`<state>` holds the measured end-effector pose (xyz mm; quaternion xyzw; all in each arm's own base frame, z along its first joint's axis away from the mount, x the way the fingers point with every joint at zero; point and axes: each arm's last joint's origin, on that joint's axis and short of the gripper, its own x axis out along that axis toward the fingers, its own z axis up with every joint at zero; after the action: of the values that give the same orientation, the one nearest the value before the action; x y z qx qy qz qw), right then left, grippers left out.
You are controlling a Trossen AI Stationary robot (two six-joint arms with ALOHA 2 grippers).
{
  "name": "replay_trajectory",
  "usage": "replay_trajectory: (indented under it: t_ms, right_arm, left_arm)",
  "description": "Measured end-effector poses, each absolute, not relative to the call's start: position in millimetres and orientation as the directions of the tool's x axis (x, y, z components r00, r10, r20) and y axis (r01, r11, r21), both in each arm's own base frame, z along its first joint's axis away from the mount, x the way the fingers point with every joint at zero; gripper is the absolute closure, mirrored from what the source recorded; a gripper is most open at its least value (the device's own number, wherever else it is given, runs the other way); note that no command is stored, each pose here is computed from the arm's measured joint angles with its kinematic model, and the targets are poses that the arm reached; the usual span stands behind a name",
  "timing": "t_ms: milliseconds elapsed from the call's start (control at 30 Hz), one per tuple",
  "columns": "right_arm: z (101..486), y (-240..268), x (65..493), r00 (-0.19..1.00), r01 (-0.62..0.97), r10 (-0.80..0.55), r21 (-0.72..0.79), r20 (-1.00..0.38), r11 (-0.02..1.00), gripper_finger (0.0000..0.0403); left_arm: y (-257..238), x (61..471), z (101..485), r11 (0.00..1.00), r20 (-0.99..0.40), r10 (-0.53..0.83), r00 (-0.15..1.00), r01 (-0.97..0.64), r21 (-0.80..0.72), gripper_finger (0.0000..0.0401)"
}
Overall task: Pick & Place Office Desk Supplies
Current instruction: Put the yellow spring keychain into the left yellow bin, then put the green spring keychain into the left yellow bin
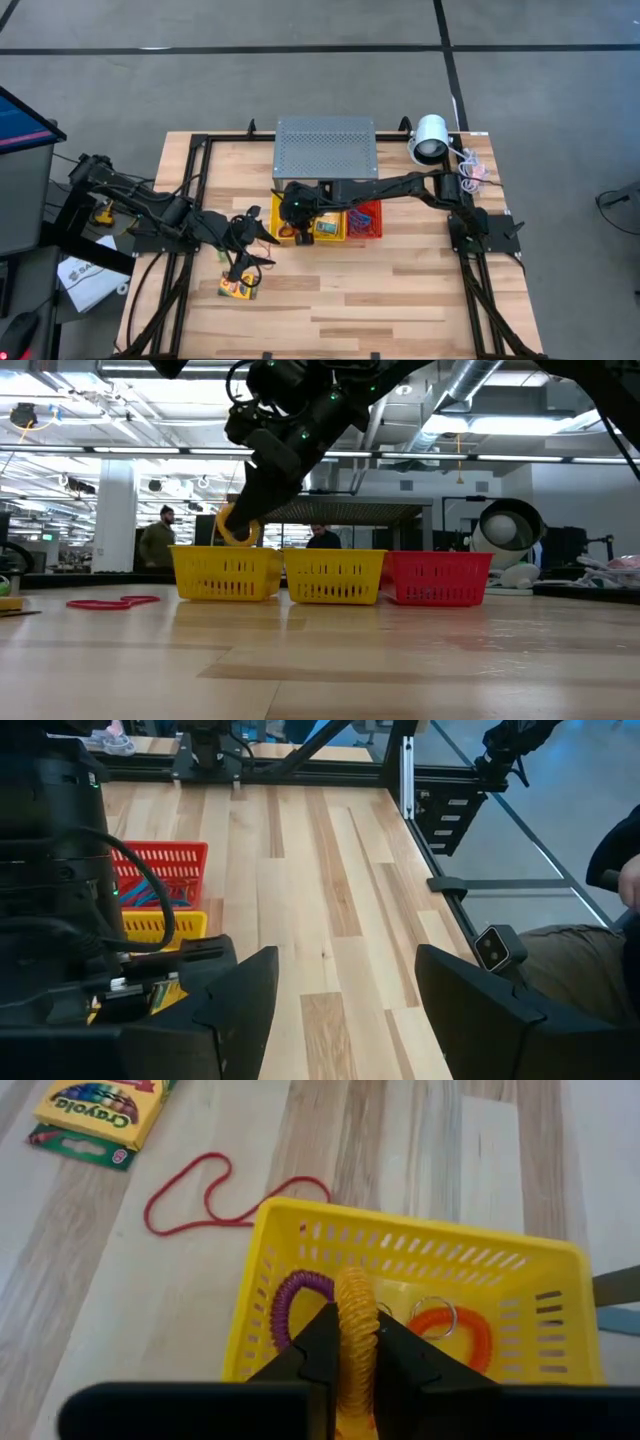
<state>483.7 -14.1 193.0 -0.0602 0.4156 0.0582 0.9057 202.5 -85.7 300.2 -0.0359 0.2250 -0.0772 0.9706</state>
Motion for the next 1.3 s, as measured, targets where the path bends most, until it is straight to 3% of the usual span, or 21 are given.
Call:
replay_trajectory:
  t_ms: [667,1033,1300]
  right_arm:
    - [209,-13,478,0.653,-0.165,0.058,-0.067,-0.755,0.984,0.0263]
    - [277,8,451,0.714,-0.212,0.089,-0.094,-0.694,0.973,0.0257]
    - [299,43,425,0.685,-0.297,0.146,-0.090,-0.714,0.951,0.0260]
  left_arm:
    - [-85,201,298,0.987,-0.457,-0.161,0.875,0.128,-0.101,0.0169]
    - [-86,200,295,0.983,-0.482,-0.171,0.860,0.118,-0.137,0.0169]
    - [-92,188,283,0.975,-0.605,-0.178,0.776,0.055,-0.217,0.0169]
